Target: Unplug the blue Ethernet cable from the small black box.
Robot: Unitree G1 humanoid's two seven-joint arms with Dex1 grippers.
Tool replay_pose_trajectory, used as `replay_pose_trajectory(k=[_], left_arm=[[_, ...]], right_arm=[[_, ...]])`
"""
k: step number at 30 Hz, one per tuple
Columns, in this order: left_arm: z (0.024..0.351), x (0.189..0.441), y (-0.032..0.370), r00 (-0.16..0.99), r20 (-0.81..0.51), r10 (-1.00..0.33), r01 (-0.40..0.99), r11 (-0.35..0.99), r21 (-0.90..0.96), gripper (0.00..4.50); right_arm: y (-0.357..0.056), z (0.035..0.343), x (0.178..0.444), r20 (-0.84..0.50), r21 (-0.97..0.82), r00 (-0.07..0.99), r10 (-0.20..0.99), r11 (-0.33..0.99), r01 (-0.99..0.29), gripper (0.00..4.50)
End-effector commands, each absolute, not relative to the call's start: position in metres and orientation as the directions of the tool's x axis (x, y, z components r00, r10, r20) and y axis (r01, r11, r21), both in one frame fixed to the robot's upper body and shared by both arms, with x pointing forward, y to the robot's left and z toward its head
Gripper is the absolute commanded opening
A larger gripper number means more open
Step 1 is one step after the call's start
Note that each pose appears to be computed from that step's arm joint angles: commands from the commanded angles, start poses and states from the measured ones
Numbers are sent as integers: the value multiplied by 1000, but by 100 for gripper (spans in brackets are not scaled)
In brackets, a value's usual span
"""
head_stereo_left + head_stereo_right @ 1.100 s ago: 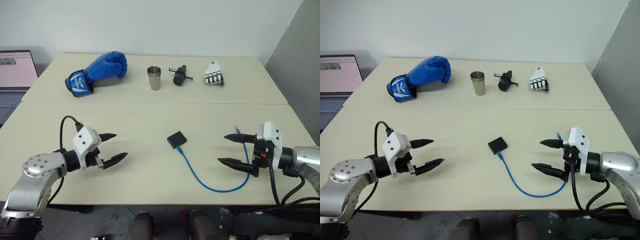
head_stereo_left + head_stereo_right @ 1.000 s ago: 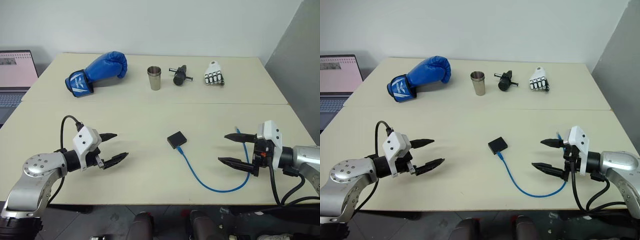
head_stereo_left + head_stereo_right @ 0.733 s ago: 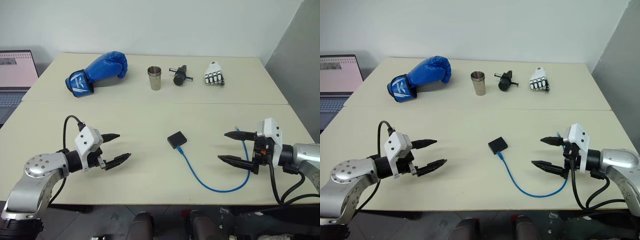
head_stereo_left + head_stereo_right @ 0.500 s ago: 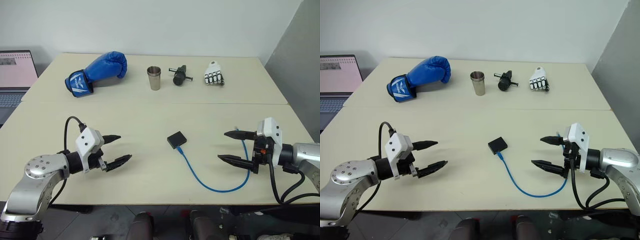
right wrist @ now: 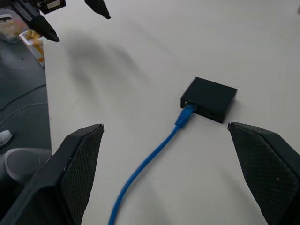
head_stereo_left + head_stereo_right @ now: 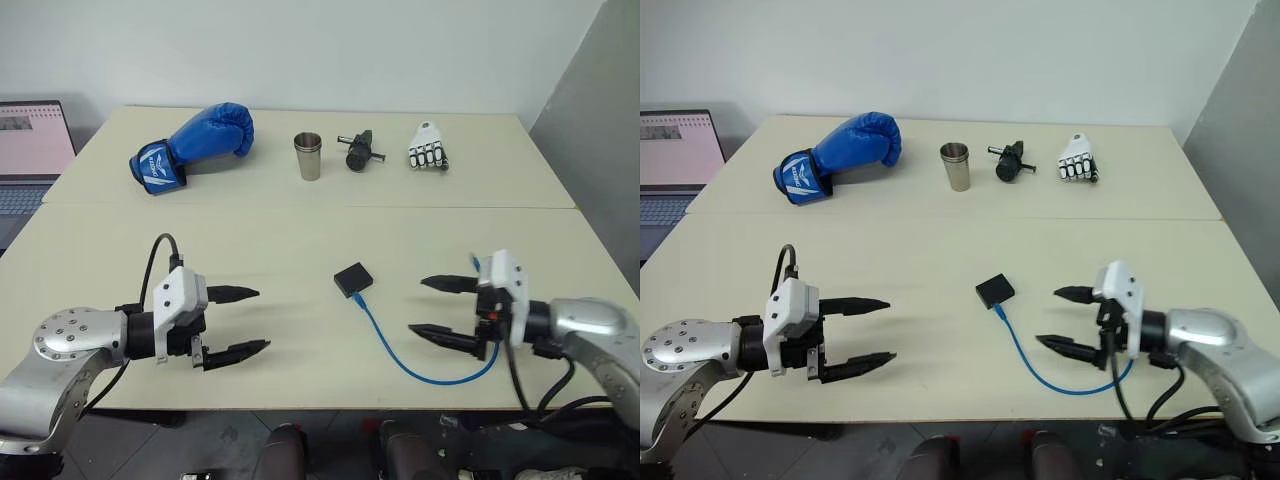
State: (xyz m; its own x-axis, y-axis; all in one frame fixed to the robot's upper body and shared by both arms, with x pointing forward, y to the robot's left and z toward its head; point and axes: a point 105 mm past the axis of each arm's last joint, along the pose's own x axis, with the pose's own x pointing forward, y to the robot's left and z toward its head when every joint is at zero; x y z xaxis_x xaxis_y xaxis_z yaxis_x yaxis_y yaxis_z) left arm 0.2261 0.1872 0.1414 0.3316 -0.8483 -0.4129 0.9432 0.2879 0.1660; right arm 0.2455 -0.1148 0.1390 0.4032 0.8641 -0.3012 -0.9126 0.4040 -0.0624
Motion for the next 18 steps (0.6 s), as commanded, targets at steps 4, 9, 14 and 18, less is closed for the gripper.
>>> replay_pose_trajectory(k=[4,9,14,18], left_arm=[[147,225,177,233,-428,-873,969,172,176,449],[152,228,173,216,-424,-879,971,151,183,449],[153,228,172,217,-423,-880,971,150,188,449],[153,228,170,217,-419,-882,970,149,190,449]], right_arm=[[-78,109,275,-331,-102,572,750,574,-812,449],[-64,85,290,-367,-102,652,663,668,-737,449],[-59,73,290,-391,-86,660,642,688,-720,449],[-54,70,292,-394,-96,664,635,690,-717,449]])
